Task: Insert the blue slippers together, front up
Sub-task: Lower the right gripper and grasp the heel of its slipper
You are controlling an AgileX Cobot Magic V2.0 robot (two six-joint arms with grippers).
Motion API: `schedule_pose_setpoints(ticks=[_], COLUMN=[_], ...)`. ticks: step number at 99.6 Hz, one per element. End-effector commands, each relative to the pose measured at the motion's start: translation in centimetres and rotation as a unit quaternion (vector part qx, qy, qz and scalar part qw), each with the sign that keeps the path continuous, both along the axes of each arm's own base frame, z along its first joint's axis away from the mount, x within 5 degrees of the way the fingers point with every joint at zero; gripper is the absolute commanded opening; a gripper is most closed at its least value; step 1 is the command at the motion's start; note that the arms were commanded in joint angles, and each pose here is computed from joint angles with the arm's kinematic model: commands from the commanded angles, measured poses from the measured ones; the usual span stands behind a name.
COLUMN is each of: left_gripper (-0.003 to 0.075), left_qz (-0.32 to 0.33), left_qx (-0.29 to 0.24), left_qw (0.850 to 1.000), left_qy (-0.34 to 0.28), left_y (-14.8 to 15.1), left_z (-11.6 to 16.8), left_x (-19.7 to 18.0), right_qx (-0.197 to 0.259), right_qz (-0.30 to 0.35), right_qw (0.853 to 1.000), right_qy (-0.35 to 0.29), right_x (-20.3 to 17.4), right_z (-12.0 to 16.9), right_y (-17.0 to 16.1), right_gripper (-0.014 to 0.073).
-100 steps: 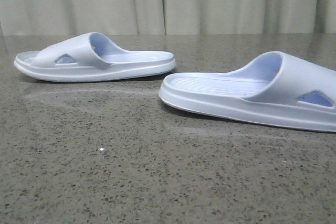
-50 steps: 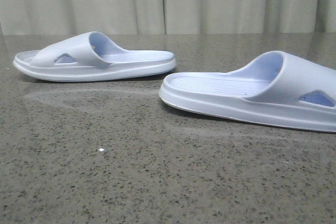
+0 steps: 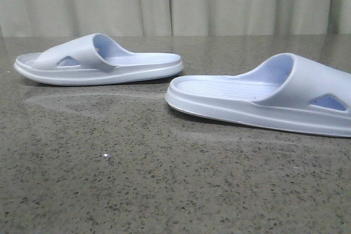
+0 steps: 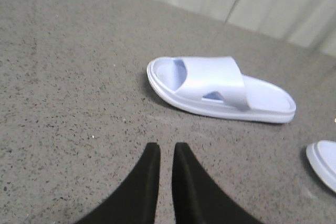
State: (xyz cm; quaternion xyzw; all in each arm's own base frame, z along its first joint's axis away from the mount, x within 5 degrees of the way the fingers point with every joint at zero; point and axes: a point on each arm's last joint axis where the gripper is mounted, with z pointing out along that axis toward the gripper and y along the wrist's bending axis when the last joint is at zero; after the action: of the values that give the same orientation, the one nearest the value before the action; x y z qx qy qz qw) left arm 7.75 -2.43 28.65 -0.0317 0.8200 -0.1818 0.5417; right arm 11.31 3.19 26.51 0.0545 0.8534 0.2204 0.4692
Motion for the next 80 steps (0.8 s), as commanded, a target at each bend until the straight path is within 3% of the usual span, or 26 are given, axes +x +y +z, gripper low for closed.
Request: schedule_pose_setpoints(ticks=[1,11,21,28,53,80], left_gripper=[0.0018,0.0062,0.0181,0.0250,0.0279,0.0279], left_qz=[-0.004,-0.018,-0.018,-0.017,-0.019,-0.020], left_qx=[0.008,0.016,0.000,-0.006,-0.006,-0.013], left_qw=[1.000,1.000,1.000,1.000,1.000,0.999], left_qy=[-0.001,0.003,0.000,-0.003,0.004,0.030], left_y=[0.0,-0.1,-0.2,-0.2,-0.2,-0.2], left_z=[1.6,1.7,1.8,1.9,1.8,1.3], left_x=[1.0,1.4,1.5,1.5,1.6,2.5], right_qx=[-0.017,-0.025,-0.027,-0.038,-0.077,-0.078], right_qz=[0.010,0.034,0.041,0.040,-0.005,0.000], right_qw=[1.000,0.999,0.999,0.998,0.997,0.991], right_qy=[-0.009,0.005,0.012,0.009,-0.010,0.110], right_x=[1.1,1.0,0.9,1.0,2.2,6.2], right_z=[1.6,1.8,1.8,1.8,2.6,2.5], right_y=[0.1,0.3,0.4,0.3,-1.0,-2.2], right_gripper=[-0.0069,0.0027,0.0207,0.0285,0.0289,0.0288])
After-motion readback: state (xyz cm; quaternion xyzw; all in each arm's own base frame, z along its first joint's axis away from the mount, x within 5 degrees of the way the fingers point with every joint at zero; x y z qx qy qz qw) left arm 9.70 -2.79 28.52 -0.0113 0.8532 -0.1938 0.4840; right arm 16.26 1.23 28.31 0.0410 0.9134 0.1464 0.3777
